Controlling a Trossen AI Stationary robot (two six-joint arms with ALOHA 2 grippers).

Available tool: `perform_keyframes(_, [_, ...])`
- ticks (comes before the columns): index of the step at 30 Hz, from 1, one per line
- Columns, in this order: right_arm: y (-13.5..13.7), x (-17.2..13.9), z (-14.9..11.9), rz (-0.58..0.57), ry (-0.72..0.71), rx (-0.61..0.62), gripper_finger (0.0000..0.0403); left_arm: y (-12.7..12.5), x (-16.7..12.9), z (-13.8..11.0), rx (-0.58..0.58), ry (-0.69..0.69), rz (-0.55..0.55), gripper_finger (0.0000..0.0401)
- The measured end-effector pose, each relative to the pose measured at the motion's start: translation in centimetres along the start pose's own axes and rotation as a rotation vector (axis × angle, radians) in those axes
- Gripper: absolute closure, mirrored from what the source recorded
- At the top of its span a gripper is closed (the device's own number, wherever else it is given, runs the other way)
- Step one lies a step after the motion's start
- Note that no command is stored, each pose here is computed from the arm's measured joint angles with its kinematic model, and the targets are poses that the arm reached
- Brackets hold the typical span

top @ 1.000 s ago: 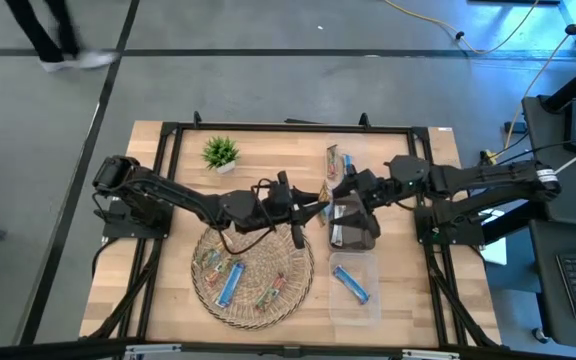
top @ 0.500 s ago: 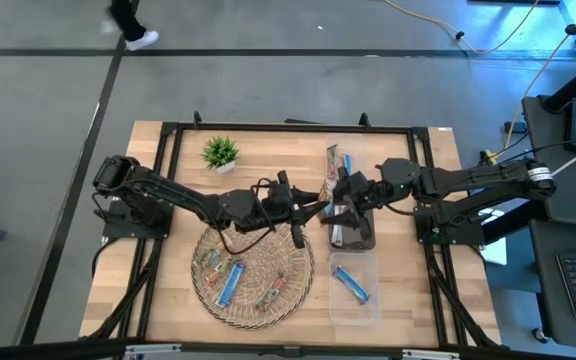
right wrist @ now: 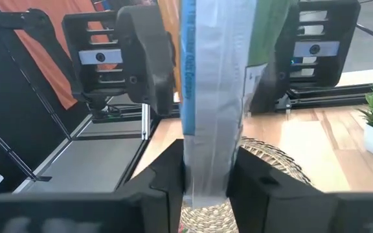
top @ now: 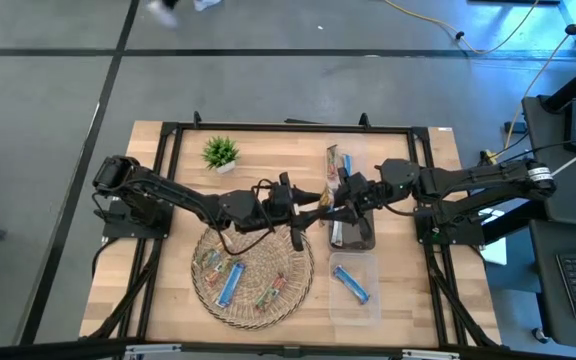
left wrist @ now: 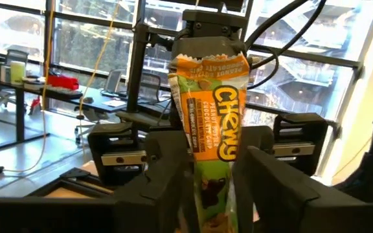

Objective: Pick and place Granola Bars by type
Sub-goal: Put the yellow granola bar into the black bin

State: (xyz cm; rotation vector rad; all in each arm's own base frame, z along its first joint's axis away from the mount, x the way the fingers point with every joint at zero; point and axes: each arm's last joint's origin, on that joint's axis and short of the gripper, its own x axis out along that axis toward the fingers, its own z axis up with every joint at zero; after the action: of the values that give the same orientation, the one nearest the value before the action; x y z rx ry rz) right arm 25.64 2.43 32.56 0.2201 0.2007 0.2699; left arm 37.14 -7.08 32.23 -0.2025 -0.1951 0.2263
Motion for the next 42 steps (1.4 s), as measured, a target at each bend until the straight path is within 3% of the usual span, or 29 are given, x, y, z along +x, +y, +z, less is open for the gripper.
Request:
perform_keyframes(8, [-0.2,-1.4,-0.7,-0.04,0.116,0.06,0.0313,0.3,-1.1,0.4,0.145,0.146,0.023,0.0196])
perform_keyframes(12, [-0.3,-2.7,-1.2,-0.085,0.198,0.164,0.0314,0.3,-2.0,-0.1,0.127,0.268,0.036,0.0194])
perform_keyframes(18, [-1.3,-4.2,-4.3,-0.327,0.495,0.393,0.0314,-0.2,-2.8,-1.3,0.064,0.406,-0.001,0.0193])
perform_keyframes(21, [-1.9,-4.4,-6.0,-0.486,0.601,0.437,0.0314,-0.3,-3.2,-1.8,0.042,0.472,-0.022,0.0193])
perform_keyframes(24, [-2.4,-4.1,-7.5,-0.564,0.637,0.464,0.0314,-0.3,-3.5,-2.2,-0.004,0.518,-0.01,0.0193])
perform_keyframes(34, [-3.7,-2.9,-11.9,-0.636,0.732,0.529,0.0314,1.4,-5.7,-4.8,-0.052,0.828,0.231,0.0193])
perform_keyframes(42, [-4.1,-2.2,-12.9,-0.679,0.775,0.577,0.0314,1.7,-9.6,-6.4,-0.218,1.184,0.449,0.0194])
